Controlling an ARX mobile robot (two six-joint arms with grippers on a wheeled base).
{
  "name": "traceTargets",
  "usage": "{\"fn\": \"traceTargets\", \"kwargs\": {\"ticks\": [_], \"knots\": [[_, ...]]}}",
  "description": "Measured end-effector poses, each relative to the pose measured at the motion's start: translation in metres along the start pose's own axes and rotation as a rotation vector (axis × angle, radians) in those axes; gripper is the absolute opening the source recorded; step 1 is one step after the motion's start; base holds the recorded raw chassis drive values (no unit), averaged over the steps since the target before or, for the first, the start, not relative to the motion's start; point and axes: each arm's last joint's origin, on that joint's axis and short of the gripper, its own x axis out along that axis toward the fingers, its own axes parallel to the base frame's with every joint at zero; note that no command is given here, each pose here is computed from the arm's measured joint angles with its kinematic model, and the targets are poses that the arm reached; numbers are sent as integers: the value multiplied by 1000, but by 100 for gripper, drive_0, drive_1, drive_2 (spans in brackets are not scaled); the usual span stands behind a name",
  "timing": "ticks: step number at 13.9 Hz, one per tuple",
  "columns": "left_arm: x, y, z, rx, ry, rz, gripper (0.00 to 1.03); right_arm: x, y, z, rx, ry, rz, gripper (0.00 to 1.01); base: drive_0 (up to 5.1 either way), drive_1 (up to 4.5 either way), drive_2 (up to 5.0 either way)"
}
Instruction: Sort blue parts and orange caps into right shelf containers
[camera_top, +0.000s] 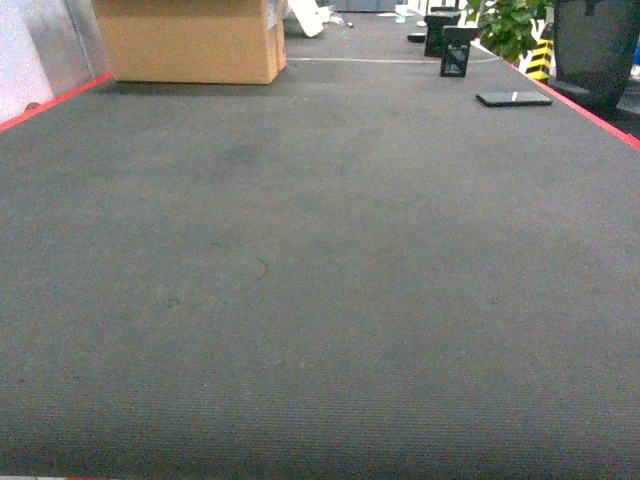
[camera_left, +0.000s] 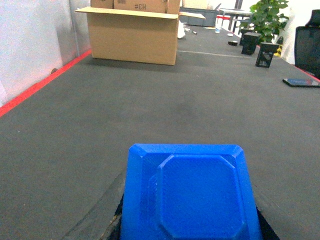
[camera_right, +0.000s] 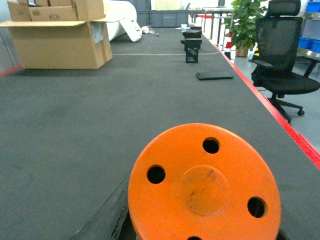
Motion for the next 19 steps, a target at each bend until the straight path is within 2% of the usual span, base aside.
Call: {"fn": "traceTargets", "kwargs": {"ticks": [1, 2, 3, 5, 6, 7, 9, 12, 13, 14, 19], "knots": [[-5, 4, -6, 17, 7, -22, 42, -5, -5, -10, -22, 13, -7, 44, 0, 0, 0], [-10, 12, -10, 24, 4, -2, 42, -8, -8, -15, -31, 20, -8, 44, 0, 0, 0], [-14, 13, -13, 24, -3, 15, 42, -12, -10, -18, -32, 15, -4, 44, 0, 0, 0], [-24, 12, -23, 25, 9, -7, 42, -20, -15, -26, -39, 11, -1, 44, 0, 0, 0], [-27, 12, -26, 25, 7, -7, 42, -23, -23, -29, -41, 13, 7, 44, 0, 0, 0], [-31, 13, -27, 25, 2, -7, 42, -26, -27, -32, -41, 14, -24, 44, 0, 0, 0], [-37, 13, -33, 25, 7, -7, 42, -32, -26, -37, -45, 11, 2, 44, 0, 0, 0], [-44, 13, -36, 25, 1, -7, 42, -38, -26, -42, -45, 9, 0, 44, 0, 0, 0], [-46, 13, -40, 25, -29, -8, 42, -40, -27, -43, -45, 12, 0, 44, 0, 0, 0], [-48, 13, -42, 25, -10, -8, 42, -41, -27, -48, -47, 0, 1, 44, 0, 0, 0], [-55, 13, -41, 25, -15, -8, 42, -48, -27, -48, -47, -6, 1, 44, 0, 0, 0]]}}
